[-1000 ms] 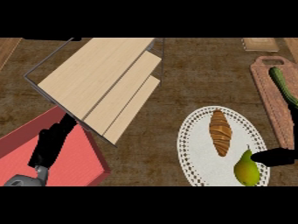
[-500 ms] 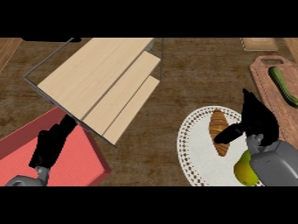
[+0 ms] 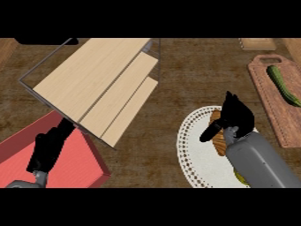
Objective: Pick the croissant from the placemat and place it in the tiered shelf
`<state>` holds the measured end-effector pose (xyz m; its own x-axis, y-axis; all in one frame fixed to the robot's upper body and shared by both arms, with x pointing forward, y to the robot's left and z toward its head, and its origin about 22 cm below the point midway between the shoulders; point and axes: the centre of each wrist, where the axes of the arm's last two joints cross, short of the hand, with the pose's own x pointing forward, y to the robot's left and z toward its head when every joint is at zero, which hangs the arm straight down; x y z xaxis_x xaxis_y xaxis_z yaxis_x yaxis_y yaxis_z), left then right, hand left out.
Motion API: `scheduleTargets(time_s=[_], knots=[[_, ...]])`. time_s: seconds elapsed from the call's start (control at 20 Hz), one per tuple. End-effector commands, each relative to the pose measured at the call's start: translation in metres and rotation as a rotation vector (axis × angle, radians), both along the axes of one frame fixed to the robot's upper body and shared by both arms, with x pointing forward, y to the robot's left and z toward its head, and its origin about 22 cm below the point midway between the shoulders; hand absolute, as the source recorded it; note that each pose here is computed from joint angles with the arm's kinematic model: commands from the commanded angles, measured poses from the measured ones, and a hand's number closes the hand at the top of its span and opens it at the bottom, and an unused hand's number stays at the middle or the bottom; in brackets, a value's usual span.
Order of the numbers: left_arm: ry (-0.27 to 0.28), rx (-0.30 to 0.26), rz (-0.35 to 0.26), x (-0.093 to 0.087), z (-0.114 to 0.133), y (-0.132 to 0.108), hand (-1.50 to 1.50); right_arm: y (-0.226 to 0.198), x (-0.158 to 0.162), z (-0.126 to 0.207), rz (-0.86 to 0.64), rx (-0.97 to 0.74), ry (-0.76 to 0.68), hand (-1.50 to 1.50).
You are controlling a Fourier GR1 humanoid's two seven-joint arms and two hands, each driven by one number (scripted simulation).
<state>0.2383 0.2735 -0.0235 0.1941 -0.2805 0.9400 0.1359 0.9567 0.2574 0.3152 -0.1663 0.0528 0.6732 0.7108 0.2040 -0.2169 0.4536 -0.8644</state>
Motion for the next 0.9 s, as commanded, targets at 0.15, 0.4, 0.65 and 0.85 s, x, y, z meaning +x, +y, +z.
scheduleTargets(time_s=[0.15, 0.4, 0.65, 0.85], knots=[[0.027, -0.002, 0.003, 0.002, -0.012, 0.006, 0.00, 0.013, 0.017, -0.010, -0.190, -0.129, 0.120, -1.50], [0.020, -0.021, -0.002, 0.011, 0.002, -0.013, 0.00, 0.003, 0.021, -0.020, -0.197, -0.154, 0.158, -1.50], [0.032, -0.004, 0.000, 0.000, -0.008, -0.012, 0.00, 0.028, 0.017, -0.020, -0.178, -0.164, 0.179, -1.50], [0.027, -0.015, 0.019, -0.009, -0.016, -0.010, 0.00, 0.004, 0.015, -0.037, -0.187, -0.157, 0.198, -1.50]])
